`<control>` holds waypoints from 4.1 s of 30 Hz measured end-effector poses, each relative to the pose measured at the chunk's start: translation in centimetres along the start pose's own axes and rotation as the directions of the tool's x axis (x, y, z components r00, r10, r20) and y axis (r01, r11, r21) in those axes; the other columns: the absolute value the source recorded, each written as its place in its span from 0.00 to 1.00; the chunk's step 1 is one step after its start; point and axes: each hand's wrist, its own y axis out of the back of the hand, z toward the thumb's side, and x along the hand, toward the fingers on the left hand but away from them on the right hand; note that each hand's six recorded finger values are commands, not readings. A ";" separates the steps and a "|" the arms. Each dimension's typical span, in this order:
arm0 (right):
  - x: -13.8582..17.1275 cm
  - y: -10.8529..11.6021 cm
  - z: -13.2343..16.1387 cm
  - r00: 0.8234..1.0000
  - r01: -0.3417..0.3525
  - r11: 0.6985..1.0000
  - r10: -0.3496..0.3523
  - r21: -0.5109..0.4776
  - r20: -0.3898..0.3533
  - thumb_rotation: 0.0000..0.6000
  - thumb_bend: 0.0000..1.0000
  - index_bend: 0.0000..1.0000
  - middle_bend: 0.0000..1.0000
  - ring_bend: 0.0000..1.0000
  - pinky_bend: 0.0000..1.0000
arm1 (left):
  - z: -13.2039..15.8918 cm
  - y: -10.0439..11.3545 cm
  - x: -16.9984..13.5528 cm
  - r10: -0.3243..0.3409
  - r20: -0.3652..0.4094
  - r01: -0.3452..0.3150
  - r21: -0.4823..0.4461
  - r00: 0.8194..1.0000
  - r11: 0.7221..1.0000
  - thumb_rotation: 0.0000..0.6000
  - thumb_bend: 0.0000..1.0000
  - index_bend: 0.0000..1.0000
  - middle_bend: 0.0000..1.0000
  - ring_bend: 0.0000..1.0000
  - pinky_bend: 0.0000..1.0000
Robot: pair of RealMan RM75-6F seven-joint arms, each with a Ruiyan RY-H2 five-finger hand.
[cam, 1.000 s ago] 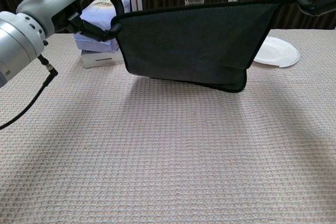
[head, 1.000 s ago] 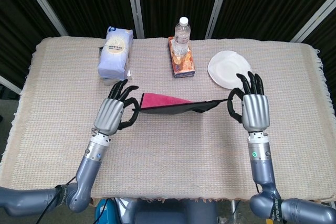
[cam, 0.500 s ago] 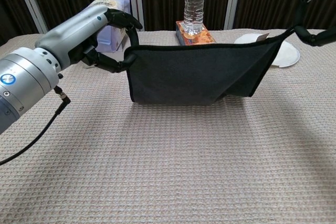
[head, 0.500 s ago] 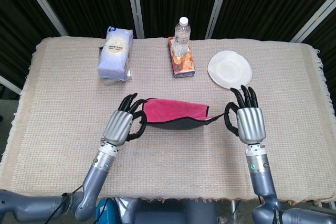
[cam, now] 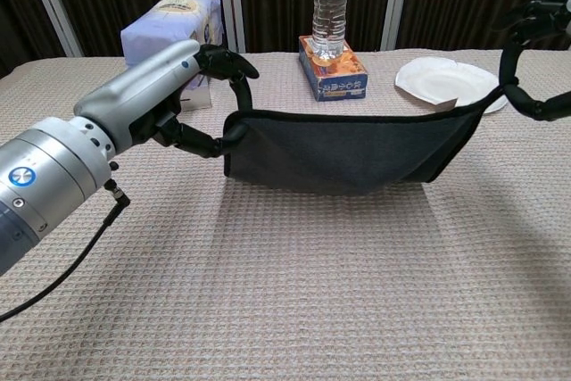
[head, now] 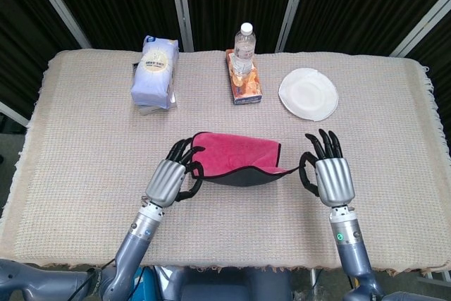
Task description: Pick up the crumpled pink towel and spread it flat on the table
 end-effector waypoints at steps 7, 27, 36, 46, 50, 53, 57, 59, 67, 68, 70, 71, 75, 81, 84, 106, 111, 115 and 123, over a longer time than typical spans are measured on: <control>0.9 0.1 0.5 1.000 0.002 1.000 -0.002 0.000 -0.012 1.00 0.47 0.61 0.20 0.02 0.00 | 0.3 -0.2 -0.8 -0.004 0.010 0.004 -0.012 1.000 1.000 1.00 0.48 0.58 0.18 0.00 0.02; 5.0 -0.9 -0.3 0.999 -0.032 0.999 0.032 -0.008 -0.008 1.00 0.47 0.61 0.20 0.02 0.00 | -0.3 0.0 -4.2 -0.026 0.030 0.026 0.004 0.999 1.000 1.00 0.48 0.58 0.18 0.00 0.02; 6.4 -1.3 -0.3 0.999 -0.048 0.999 0.048 0.000 -0.012 1.00 0.47 0.61 0.20 0.02 0.00 | -0.9 -0.2 -5.9 -0.045 0.031 0.044 0.008 0.999 0.999 1.00 0.48 0.58 0.18 0.00 0.02; 7.2 -1.4 -0.4 0.999 -0.050 0.999 0.050 0.001 -0.010 1.00 0.47 0.61 0.20 0.02 0.00 | -0.3 -0.3 -6.8 -0.053 0.057 0.054 -0.003 0.997 0.999 1.00 0.48 0.58 0.18 0.00 0.02; 7.6 -1.3 -0.6 0.999 -0.051 0.999 0.051 0.000 -0.006 1.00 0.47 0.61 0.20 0.02 0.00 | -0.1 -0.6 -7.3 -0.060 0.062 0.061 -0.006 0.996 0.998 1.00 0.48 0.59 0.18 0.00 0.02; 7.9 -1.2 -0.7 0.999 -0.050 0.999 0.050 -0.004 -0.007 1.00 0.47 0.61 0.20 0.02 0.00 | -0.1 -0.8 -7.6 -0.066 0.062 0.066 -0.005 0.996 0.998 1.00 0.48 0.59 0.18 0.00 0.02; 8.2 -1.2 -0.6 0.999 -0.052 0.999 0.052 0.000 -0.014 1.00 0.47 0.61 0.20 0.02 0.00 | 0.0 -0.9 -8.0 -0.068 0.064 0.068 -0.007 0.996 0.998 1.00 0.48 0.59 0.18 0.00 0.02; 8.4 -1.3 -0.6 0.998 -0.056 0.998 0.056 -0.005 -0.013 1.00 0.47 0.61 0.20 0.02 0.00 | 0.0 -0.9 -8.1 -0.068 0.067 0.069 -0.008 0.995 0.998 1.00 0.48 0.59 0.18 0.00 0.02; 9.0 -1.5 -0.4 0.998 -0.059 0.998 0.059 -0.003 -0.020 1.00 0.47 0.61 0.20 0.02 0.00 | 0.0 -1.0 -8.8 -0.069 0.074 0.069 -0.009 0.995 0.998 1.00 0.48 0.59 0.19 0.00 0.02; 9.1 -1.6 -0.4 0.998 -0.062 0.998 0.062 -0.004 -0.021 1.00 0.47 0.61 0.20 0.02 0.00 | 0.0 -1.0 -8.8 -0.069 0.075 0.070 -0.009 0.995 0.997 1.00 0.48 0.59 0.19 0.00 0.02; 9.3 -1.7 -0.4 0.998 -0.066 0.998 0.066 -0.002 -0.021 1.00 0.47 0.61 0.20 0.02 0.00 | 0.1 -1.0 -9.1 -0.071 0.078 0.072 -0.010 0.994 0.997 1.00 0.48 0.59 0.19 0.00 0.02; 9.5 -1.8 -0.4 0.997 -0.070 0.998 0.070 -0.001 -0.021 1.00 0.47 0.61 0.20 0.02 0.00 | 0.1 -1.0 -9.2 -0.072 0.080 0.073 -0.010 0.994 0.997 1.00 0.48 0.59 0.19 0.00 0.02; 9.9 -2.0 -0.3 0.997 -0.075 0.997 0.075 -0.002 -0.024 1.00 0.47 0.61 0.20 0.02 0.00 | 0.1 -1.0 -9.5 -0.074 0.086 0.075 -0.009 0.994 0.997 1.00 0.48 0.59 0.19 0.00 0.02; 10.2 -2.2 0.0 0.997 -0.078 0.997 0.078 -0.003 -0.030 1.00 0.47 0.61 0.20 0.02 0.00 | 0.0 -0.9 -10.0 -0.078 0.093 0.079 -0.007 0.993 0.997 1.00 0.48 0.59 0.19 0.00 0.02; 10.4 -2.3 0.1 0.996 -0.080 0.997 0.080 -0.002 -0.034 1.00 0.47 0.61 0.20 0.02 0.00 | -0.1 -0.9 -10.2 -0.082 0.094 0.082 -0.002 0.992 0.997 1.00 0.48 0.59 0.19 0.00 0.02; 11.6 -4.0 -0.4 0.990 -0.137 0.990 0.137 0.020 -0.021 1.00 0.47 0.61 0.20 0.02 0.00 | -0.7 -2.8 -10.9 -0.161 0.078 0.158 0.047 0.984 0.986 1.00 0.46 0.52 0.15 0.00 0.02; 12.0 -4.7 -0.9 0.987 -0.158 0.986 0.159 0.047 -0.013 1.00 0.47 0.47 0.19 0.01 0.00 | -1.0 -3.6 -11.2 -0.210 0.062 0.205 0.078 0.976 0.976 1.00 0.34 0.47 0.12 0.00 0.01; 12.3 -5.4 -1.4 0.981 -0.195 0.979 0.195 0.066 0.004 1.00 0.45 0.23 0.09 0.00 0.00 | -1.4 -4.2 -11.4 -0.248 0.043 0.242 0.114 0.968 0.964 1.00 0.19 0.31 0.06 0.00 0.00; 13.1 -6.5 -2.2 0.962 -0.272 0.956 0.270 0.105 0.042 1.00 0.39 0.07 0.00 0.00 0.00 | -2.3 -5.3 -12.1 -0.374 -0.016 0.372 0.154 0.927 0.915 1.00 0.10 0.18 0.04 0.00 0.00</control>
